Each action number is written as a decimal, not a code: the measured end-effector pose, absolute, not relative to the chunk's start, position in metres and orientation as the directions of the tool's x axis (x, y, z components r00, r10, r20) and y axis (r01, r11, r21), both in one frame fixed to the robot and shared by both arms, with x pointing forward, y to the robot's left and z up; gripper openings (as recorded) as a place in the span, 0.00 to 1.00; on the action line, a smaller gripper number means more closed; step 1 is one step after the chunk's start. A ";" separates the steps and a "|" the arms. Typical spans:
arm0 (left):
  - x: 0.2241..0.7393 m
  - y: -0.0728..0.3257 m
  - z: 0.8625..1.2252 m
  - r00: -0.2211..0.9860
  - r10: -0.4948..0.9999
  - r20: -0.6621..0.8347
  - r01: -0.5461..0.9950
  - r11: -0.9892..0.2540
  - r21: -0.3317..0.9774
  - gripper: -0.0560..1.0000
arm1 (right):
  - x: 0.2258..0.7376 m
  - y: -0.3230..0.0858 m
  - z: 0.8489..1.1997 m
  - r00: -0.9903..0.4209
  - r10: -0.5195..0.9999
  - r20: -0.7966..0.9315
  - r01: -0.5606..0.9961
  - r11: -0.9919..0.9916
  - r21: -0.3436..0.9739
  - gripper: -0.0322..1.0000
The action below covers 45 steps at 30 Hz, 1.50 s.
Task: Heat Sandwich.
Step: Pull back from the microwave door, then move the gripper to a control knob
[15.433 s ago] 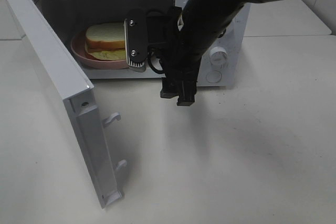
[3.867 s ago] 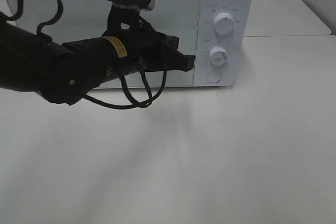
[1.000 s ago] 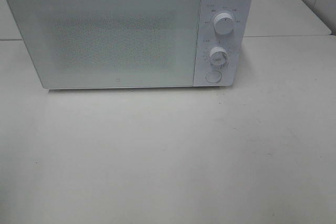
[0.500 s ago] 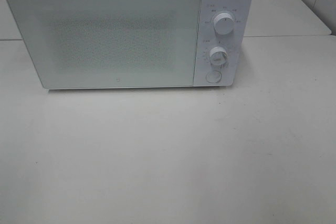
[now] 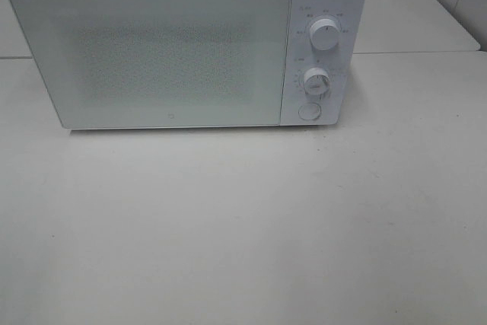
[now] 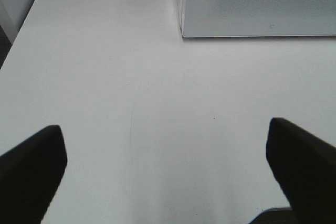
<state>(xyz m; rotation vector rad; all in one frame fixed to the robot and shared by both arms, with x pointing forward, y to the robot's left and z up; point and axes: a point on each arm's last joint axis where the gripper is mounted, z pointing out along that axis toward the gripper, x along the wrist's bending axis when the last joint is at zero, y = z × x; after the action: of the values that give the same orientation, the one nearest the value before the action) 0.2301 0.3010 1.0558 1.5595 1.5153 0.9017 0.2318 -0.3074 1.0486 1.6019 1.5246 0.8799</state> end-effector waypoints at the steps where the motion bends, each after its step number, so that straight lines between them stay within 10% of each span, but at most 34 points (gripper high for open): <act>1: 0.230 0.301 1.056 0.043 0.999 -0.023 0.456 0.001 0.890 0.98 | 0.232 -0.307 1.049 0.057 0.998 -0.013 0.488 -0.016 0.873 0.77; 45: 0.230 0.301 1.056 0.043 0.999 -0.023 0.456 0.001 0.890 0.98 | 0.231 -0.307 1.052 0.057 0.998 -0.012 0.476 -0.017 0.879 0.77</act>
<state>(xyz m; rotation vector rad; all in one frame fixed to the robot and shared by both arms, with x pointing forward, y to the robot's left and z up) 0.2301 0.3010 1.0558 1.5595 1.5153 0.9017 0.2308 -0.3074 1.0516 1.5927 1.5152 0.8898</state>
